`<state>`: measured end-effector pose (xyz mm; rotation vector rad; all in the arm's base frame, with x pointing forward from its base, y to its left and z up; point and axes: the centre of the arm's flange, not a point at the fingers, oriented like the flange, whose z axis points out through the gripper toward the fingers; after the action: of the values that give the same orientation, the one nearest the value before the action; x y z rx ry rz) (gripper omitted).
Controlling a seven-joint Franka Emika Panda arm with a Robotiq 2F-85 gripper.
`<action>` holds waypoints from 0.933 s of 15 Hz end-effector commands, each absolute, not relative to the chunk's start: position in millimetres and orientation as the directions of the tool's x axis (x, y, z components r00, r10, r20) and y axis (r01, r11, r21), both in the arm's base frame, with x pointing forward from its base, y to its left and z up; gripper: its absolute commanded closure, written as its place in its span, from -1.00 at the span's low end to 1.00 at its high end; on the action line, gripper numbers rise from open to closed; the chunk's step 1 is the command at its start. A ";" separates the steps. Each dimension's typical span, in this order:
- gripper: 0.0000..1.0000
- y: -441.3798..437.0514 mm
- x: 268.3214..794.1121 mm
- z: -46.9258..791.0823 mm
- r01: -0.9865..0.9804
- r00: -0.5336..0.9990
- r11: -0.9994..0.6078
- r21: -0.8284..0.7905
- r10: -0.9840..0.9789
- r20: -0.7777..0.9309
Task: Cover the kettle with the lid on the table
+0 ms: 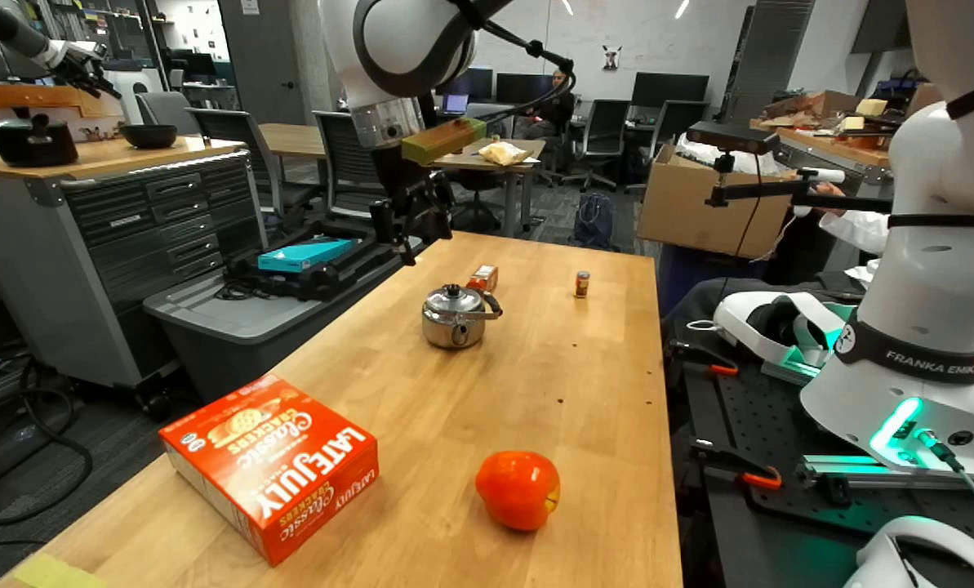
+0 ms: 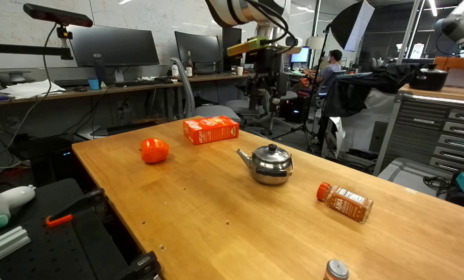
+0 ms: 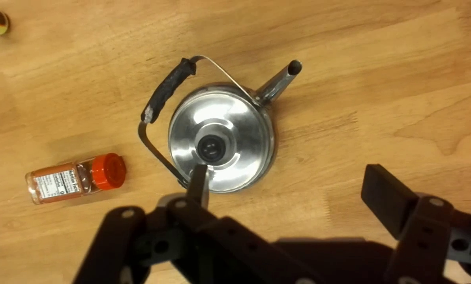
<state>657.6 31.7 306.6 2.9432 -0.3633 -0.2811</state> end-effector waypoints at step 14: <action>-1.00 63.0 537.8 378.1 0.024 0.995 -0.987 -0.158 0.039 -0.091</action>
<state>573.5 73.2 355.9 3.1648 0.0402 -0.1658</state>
